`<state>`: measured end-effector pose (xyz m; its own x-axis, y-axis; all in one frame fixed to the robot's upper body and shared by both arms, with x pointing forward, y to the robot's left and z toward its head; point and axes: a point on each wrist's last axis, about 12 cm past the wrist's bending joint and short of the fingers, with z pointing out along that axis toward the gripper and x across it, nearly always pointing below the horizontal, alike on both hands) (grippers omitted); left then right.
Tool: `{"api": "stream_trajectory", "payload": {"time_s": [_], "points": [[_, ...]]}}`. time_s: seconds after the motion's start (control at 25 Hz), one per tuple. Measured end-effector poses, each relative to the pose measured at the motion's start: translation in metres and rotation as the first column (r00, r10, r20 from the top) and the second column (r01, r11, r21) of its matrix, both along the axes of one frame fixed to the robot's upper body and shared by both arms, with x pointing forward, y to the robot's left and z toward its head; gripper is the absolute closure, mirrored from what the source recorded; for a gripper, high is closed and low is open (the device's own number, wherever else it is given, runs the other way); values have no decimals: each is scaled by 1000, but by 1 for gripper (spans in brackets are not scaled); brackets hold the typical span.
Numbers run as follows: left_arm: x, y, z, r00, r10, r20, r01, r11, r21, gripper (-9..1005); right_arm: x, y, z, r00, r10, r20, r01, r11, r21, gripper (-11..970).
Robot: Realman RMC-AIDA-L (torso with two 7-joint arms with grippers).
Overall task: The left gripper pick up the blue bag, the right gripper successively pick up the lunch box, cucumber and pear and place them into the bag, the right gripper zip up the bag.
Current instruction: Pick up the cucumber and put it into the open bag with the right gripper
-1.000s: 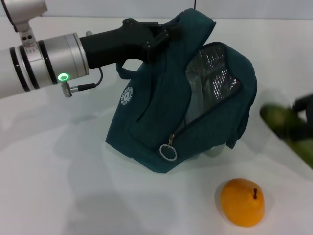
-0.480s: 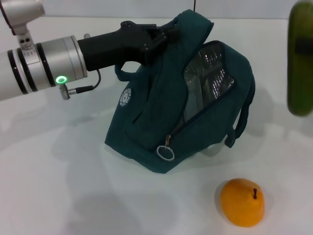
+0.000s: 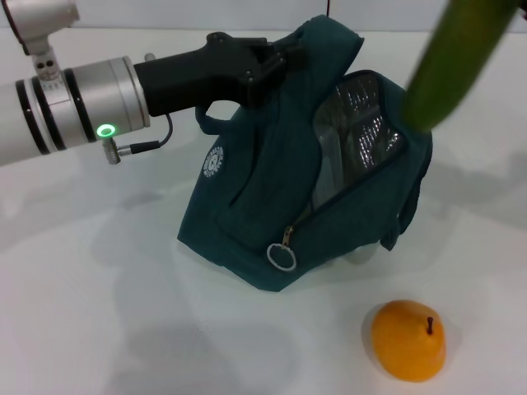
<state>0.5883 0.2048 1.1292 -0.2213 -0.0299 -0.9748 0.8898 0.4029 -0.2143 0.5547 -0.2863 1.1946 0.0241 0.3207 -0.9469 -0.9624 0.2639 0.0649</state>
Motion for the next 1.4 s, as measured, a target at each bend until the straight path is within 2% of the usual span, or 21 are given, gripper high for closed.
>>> {"api": "stream_trajectory", "payload": {"time_s": [0.2, 0.52, 0.68, 0.96, 1.08, 1.4], "points": [[1, -3, 1, 1000, -6, 3, 6, 1000, -1, 956, 14, 25, -9, 998, 55, -42, -54, 998, 18, 417], [1, -2, 1, 1000, -3, 1, 3, 1000, -4, 957, 8, 49, -30, 990, 123, -74, -126, 991, -36, 416], [1, -2, 1, 1000, -4, 2, 4, 1000, -2, 957, 2, 48, -41, 995, 93, -47, -96, 994, -55, 416], [1, -4, 1, 1000, -10, 3, 10, 1000, 2, 957, -8, 54, -73, 1000, -4, 16, 5, 997, -82, 417], [1, -5, 1, 1000, -11, 7, 11, 1000, 5, 957, -11, 57, -80, 999, -21, 38, 24, 997, -80, 418], [3, -7, 3, 1000, -16, 17, 16, 1000, 5, 957, -9, 72, -96, 999, -38, -3, 37, 990, -139, 394]]}}
